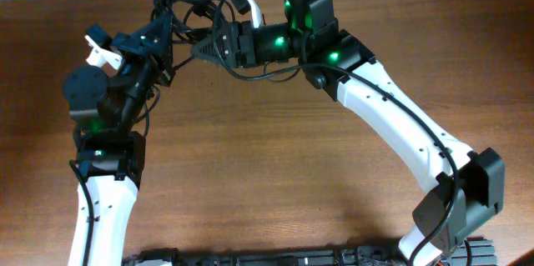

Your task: Untangle cables

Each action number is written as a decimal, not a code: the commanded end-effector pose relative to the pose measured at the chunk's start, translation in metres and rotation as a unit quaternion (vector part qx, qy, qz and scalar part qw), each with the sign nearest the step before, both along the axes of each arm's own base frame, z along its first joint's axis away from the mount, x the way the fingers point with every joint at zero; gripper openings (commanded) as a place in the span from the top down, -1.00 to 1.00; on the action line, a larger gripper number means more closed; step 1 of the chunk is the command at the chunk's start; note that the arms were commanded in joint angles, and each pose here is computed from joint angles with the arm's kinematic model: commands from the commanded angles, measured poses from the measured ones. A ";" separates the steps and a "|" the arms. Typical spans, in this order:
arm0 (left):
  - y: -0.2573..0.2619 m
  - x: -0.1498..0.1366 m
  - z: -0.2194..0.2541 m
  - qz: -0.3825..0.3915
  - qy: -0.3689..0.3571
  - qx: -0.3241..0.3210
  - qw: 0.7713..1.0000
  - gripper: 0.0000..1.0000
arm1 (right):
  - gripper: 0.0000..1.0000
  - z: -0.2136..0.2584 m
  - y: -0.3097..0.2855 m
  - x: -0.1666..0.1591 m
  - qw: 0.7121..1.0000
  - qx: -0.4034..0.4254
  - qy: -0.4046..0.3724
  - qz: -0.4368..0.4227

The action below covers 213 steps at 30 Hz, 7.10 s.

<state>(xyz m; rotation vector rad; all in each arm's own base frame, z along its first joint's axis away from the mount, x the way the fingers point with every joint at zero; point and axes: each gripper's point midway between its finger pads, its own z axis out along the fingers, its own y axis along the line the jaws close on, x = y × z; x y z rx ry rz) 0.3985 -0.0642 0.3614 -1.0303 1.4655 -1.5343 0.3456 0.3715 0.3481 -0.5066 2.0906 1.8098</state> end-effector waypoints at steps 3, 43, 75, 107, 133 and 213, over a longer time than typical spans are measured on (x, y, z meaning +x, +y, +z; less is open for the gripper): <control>-0.008 -0.004 0.010 -0.021 -0.002 -0.030 0.999 1.00 | -0.09 0.003 -0.003 0.015 0.999 -0.005 -0.004 -0.047; -0.007 -0.010 0.016 -0.054 -0.029 -0.001 0.998 1.00 | 0.92 -0.098 -0.054 0.042 0.956 -0.229 0.025 -0.182; 0.018 -0.005 0.016 -0.013 -0.042 0.032 0.999 1.00 | 0.92 -0.167 -0.136 0.029 0.818 -0.519 -0.246 -0.024; 0.021 -0.003 0.016 -0.002 -0.057 0.068 0.996 1.00 | 0.69 -0.174 -0.143 0.017 0.673 -0.511 -0.481 0.232; 0.024 -0.002 0.017 0.010 -0.073 0.108 0.991 1.00 | -0.97 -0.105 -0.065 0.018 0.969 -0.226 0.032 -0.095; 0.034 -0.010 0.071 0.020 -0.131 -0.041 0.990 1.00 | -0.80 -0.240 -0.121 0.036 0.765 -0.529 0.095 -0.356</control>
